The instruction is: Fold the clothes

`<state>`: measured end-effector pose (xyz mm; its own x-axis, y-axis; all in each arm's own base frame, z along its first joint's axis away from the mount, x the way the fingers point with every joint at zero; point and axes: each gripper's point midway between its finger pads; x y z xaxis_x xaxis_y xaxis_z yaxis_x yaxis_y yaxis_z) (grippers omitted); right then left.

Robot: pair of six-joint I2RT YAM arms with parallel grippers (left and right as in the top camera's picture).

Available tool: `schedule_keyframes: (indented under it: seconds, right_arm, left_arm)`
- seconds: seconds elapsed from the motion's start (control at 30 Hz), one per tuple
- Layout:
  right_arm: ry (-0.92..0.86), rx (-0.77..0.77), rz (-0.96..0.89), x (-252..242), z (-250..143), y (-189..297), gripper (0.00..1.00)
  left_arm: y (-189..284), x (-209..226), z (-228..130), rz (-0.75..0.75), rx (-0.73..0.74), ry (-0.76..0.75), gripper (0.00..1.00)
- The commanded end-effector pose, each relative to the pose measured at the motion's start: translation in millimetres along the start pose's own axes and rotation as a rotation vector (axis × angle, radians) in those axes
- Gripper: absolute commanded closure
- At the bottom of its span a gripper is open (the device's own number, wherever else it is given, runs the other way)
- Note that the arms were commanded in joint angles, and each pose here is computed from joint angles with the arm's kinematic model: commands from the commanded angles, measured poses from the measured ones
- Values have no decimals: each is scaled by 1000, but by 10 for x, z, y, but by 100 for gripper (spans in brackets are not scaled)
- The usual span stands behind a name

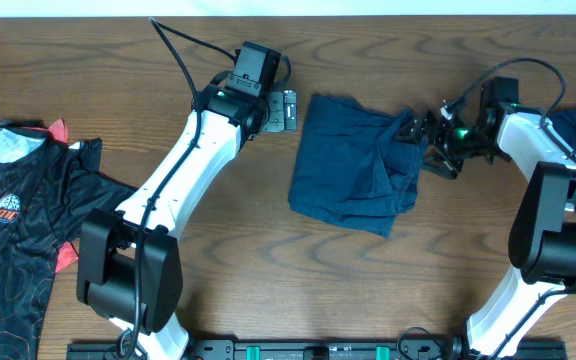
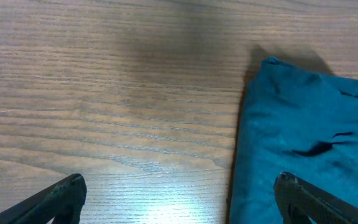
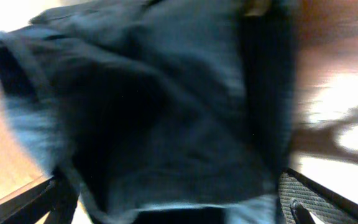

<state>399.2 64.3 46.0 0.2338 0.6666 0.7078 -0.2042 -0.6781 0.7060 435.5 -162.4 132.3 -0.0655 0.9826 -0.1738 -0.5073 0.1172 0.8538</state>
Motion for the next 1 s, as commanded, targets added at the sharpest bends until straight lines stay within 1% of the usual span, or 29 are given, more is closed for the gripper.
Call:
schedule_keyframes:
  seconds: [0.0,0.07,0.17,0.23,0.33,0.43,0.5,0.77,0.97]
  right_arm:
    - [34,-9,113,342,65,117,1]
    - [32,-28,100,378,103,185,1]
    - [-71,-86,-26,263,185,395,1]
    - [-102,-121,-97,205,220,550,1]
    - [-88,-157,-183,176,243,775,1]
    - [-107,-180,-299,84,231,967,1]
    - [-100,-185,-331,81,239,1035,1]
    - [-81,-188,-330,96,256,1051,1]
    - [-59,-187,-328,108,267,1094,1]
  left_arm:
    - [-9,-53,-53,-42,32,-2,2]
    - [-14,-213,-133,-134,79,-3,2]
    - [-52,-515,-259,-293,151,-8,2]
    - [-90,-643,-328,-345,179,-18,2]
    - [-145,-880,-480,-417,223,-48,2]
    - [-155,-1211,-689,-525,278,-91,2]
    - [-134,-1456,-857,-593,312,-125,2]
    - [-57,-2061,-1445,-668,365,-261,2]
    - [-56,-2395,-1800,-719,374,-343,2]
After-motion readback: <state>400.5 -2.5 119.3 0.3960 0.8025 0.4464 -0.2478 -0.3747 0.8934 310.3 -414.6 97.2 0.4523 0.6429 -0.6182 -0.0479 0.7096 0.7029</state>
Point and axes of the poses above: each gripper's point midway between its finger pads, its own y axis back along the fingers, its own x axis along the line the jaws close on, z = x × y, and after that the axes turned 6 degrees about y, right-handed
